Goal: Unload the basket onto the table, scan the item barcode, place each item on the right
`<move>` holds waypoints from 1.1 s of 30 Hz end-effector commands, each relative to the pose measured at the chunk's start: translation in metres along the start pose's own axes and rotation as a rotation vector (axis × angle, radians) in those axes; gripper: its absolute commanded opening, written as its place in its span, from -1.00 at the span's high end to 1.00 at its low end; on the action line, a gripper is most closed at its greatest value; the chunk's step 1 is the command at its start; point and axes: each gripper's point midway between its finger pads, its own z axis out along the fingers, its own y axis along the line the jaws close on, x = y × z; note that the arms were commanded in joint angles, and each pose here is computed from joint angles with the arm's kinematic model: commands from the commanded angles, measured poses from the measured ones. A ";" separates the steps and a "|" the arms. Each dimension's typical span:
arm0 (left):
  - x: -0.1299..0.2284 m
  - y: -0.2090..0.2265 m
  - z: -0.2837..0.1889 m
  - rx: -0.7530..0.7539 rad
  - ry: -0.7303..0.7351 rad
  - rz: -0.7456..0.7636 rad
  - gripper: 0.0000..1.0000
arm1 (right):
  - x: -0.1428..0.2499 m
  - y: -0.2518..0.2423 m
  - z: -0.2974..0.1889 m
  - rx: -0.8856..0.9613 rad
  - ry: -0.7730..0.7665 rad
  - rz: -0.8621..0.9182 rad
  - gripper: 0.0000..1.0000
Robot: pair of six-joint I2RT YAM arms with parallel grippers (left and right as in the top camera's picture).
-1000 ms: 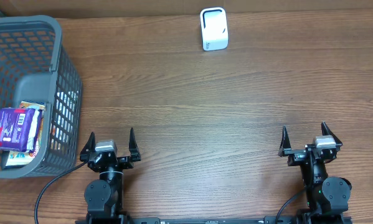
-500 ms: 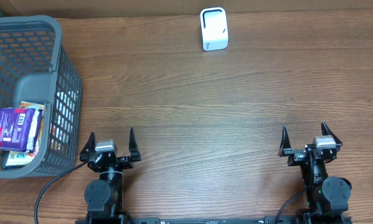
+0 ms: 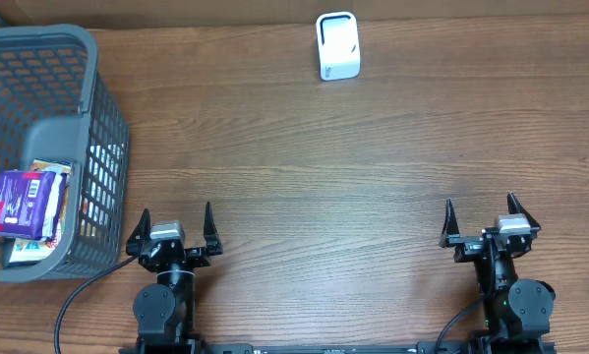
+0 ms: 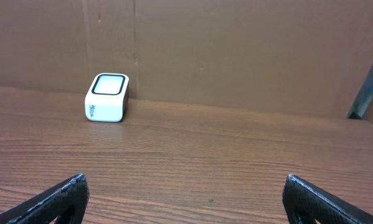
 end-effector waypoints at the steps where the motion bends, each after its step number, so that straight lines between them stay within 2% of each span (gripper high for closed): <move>1: -0.001 0.003 0.000 -0.011 -0.008 0.021 -0.99 | 0.002 0.000 0.000 0.001 -0.005 -0.004 -1.00; 5: -0.001 0.003 0.000 -0.012 -0.009 0.020 -1.00 | 0.002 0.000 0.000 0.001 -0.005 -0.004 -1.00; 7: -0.002 -0.005 0.000 0.037 -0.010 -0.020 -1.00 | 0.002 0.000 0.000 0.001 -0.005 -0.004 -1.00; 9: -0.005 -0.026 -0.002 0.157 -0.016 -0.106 -1.00 | 0.002 0.000 0.000 0.001 -0.005 -0.004 -1.00; 13: -0.024 -0.087 -0.026 0.547 -0.009 -0.333 -0.99 | 0.002 0.000 0.000 0.001 -0.005 -0.004 -1.00; 17: -0.055 -0.107 -0.046 0.712 -0.122 -0.295 -1.00 | 0.002 0.000 0.000 0.001 -0.005 -0.004 -1.00; 21: -0.100 -0.103 -0.059 0.718 -0.279 -0.259 -0.99 | 0.001 0.000 0.000 0.001 -0.006 -0.004 -1.00; 26: -0.159 -0.083 -0.069 0.584 -0.377 -0.230 -1.00 | 0.002 0.000 0.000 0.001 -0.005 -0.004 -1.00; 30: -0.183 -0.078 -0.066 0.536 -0.287 -0.251 -1.00 | 0.002 0.000 0.000 0.001 -0.005 -0.004 -1.00; 33: -0.188 -0.097 -0.064 0.641 -0.168 -0.245 -1.00 | 0.001 0.000 0.000 0.001 -0.006 -0.004 -1.00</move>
